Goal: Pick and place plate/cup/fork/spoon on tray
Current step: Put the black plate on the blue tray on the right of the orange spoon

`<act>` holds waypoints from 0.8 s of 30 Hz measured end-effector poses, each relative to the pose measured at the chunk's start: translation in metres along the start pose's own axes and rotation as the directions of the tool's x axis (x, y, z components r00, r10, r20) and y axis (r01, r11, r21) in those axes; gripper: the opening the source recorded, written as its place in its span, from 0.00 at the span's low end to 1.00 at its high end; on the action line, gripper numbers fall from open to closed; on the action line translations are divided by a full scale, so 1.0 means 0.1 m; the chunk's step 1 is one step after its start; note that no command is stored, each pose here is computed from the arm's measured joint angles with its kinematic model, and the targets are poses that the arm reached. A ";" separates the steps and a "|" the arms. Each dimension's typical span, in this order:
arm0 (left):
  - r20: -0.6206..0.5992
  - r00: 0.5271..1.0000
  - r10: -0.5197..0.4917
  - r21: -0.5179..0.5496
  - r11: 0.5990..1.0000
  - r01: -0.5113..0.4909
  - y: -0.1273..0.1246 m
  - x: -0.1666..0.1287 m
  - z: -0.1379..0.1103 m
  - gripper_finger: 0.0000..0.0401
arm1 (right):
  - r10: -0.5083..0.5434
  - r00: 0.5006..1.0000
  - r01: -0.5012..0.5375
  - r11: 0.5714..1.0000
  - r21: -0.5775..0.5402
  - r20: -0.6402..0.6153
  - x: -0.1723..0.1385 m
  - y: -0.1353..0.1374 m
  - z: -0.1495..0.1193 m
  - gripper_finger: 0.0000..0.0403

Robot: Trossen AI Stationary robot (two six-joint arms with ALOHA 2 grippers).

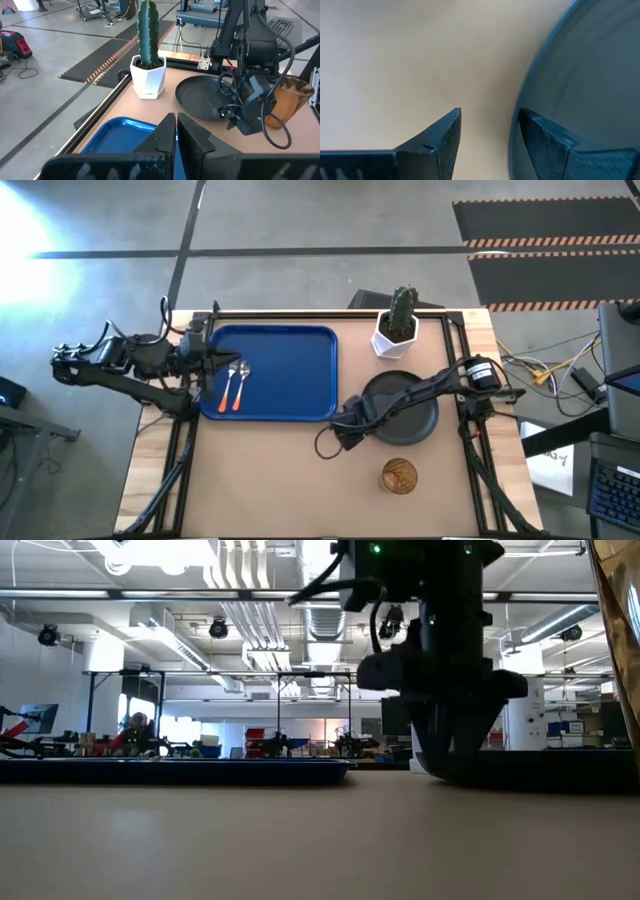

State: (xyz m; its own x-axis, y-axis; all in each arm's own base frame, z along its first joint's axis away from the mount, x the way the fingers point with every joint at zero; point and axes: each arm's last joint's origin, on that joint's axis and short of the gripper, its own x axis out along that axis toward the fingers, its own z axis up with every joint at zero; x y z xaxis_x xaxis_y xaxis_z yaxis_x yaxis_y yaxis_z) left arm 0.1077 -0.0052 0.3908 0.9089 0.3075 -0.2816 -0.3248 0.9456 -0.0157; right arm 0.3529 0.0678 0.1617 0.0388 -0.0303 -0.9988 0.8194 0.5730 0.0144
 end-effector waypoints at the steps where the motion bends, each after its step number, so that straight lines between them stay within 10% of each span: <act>1: 0.000 1.000 0.000 -0.001 1.000 0.000 0.00 0.00 0.00 0.00 | -0.005 1.000 0.005 1.000 0.001 0.003 0.03 -0.01 -0.01 0.48; 8: -0.001 1.000 0.000 -0.007 1.000 0.000 0.00 0.00 0.00 0.00 | -0.038 0.999 0.038 0.999 0.013 0.001 0.14 -0.09 -0.04 0.42; 15: -0.007 1.000 0.001 -0.003 1.000 -0.001 -0.01 0.02 0.00 0.00 | -0.033 0.999 0.034 0.999 -0.034 0.011 0.10 -0.07 -0.04 0.07; 24: -0.015 1.000 0.002 0.000 1.000 -0.002 -0.02 0.05 0.00 0.00 | 0.109 0.984 -0.086 0.983 -0.161 0.144 -0.33 0.23 0.14 0.02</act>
State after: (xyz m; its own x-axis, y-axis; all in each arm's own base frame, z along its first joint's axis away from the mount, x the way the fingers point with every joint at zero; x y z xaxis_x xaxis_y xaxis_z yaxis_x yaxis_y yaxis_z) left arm 0.1125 -0.0059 0.3893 0.9042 0.3083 -0.2956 -0.3270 0.9449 -0.0149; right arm 0.3781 0.0705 0.1956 0.2100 -0.0850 -0.9740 0.7103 0.6978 0.0923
